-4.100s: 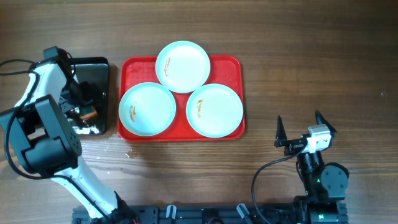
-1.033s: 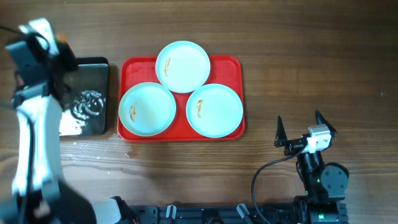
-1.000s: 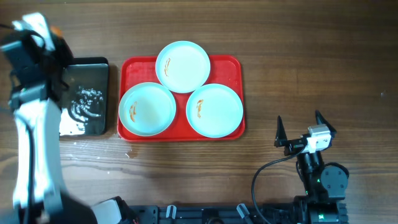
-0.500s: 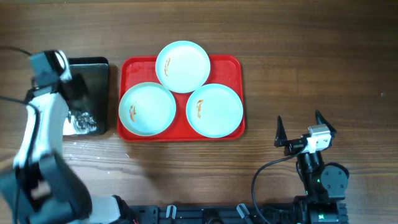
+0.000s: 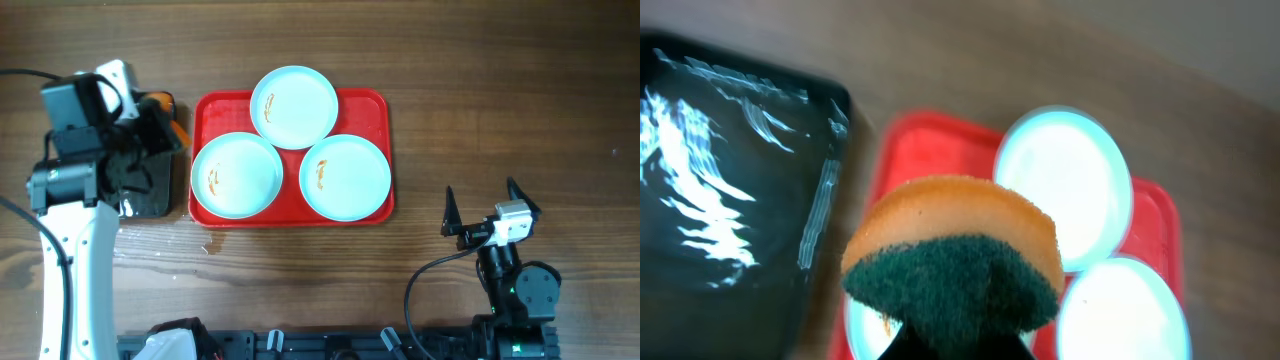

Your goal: Clean dirty plates on tray and stack at the side

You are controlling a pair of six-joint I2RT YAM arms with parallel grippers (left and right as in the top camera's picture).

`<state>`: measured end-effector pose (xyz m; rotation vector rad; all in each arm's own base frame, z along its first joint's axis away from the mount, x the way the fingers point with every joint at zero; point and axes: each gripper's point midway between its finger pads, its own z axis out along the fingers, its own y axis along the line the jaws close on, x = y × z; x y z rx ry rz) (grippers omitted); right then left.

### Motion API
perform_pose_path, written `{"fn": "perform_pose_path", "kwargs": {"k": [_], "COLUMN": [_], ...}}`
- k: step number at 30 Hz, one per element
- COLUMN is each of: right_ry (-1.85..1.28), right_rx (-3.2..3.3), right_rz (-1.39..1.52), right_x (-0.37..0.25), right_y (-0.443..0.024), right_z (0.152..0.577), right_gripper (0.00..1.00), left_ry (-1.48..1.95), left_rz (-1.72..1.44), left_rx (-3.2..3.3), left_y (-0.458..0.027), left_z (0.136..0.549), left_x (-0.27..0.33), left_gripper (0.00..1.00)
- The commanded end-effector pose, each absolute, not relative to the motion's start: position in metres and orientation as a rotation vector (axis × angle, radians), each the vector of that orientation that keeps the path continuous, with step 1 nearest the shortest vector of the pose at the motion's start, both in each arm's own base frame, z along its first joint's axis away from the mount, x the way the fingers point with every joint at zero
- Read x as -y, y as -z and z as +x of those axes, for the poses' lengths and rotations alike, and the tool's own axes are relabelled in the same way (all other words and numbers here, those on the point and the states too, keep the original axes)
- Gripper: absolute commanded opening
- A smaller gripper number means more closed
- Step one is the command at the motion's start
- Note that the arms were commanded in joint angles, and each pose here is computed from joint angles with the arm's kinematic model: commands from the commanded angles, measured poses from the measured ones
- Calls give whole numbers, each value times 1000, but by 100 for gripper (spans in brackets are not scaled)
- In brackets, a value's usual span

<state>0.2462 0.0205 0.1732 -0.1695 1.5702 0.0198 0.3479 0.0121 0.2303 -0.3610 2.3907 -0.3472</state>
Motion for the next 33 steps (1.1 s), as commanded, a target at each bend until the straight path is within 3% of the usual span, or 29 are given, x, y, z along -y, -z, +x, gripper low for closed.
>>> {"fn": "perform_pose_path", "kwargs": {"k": [1, 7, 14, 15, 17, 20, 23, 24, 29, 33], "right_ry": [3, 2, 3, 2, 2, 2, 3, 2, 3, 3], "right_rx": [-1562, -1562, -1562, -1562, -1562, -1562, -1562, -1563, -1562, -1562], "right_rz": [-160, -161, -161, -161, -161, -161, -161, -161, -161, -161], "right_x": [-17, -17, -17, -17, -17, -17, -17, -17, -17, -17], "right_y": [-175, -175, -175, -175, -175, -175, -175, -175, -175, -175], "right_z": [246, 246, 246, 246, 246, 246, 246, 246, 246, 246], "right_gripper": [100, 100, 100, 100, 100, 100, 100, 100, 100, 100], "left_ry": [506, 536, 353, 334, 326, 332, 339, 343, 357, 378], "left_rz": [-381, -282, -302, -307, -311, -306, -296, -292, -283, -486], "left_rx": [-2524, -2789, -2960, -2979, -2996, -2973, -2935, -2917, -2832, -2766], "left_y": [-209, -150, -79, -72, -66, -73, -96, -111, -173, -200], "left_z": [334, 324, 337, 337, 336, 340, 348, 350, 348, 331], "left_x": [27, 72, 66, 65, 64, 64, 65, 65, 63, 46], "left_gripper": [4, 4, 4, 8, 59, 69, 93, 96, 97, 100]}}
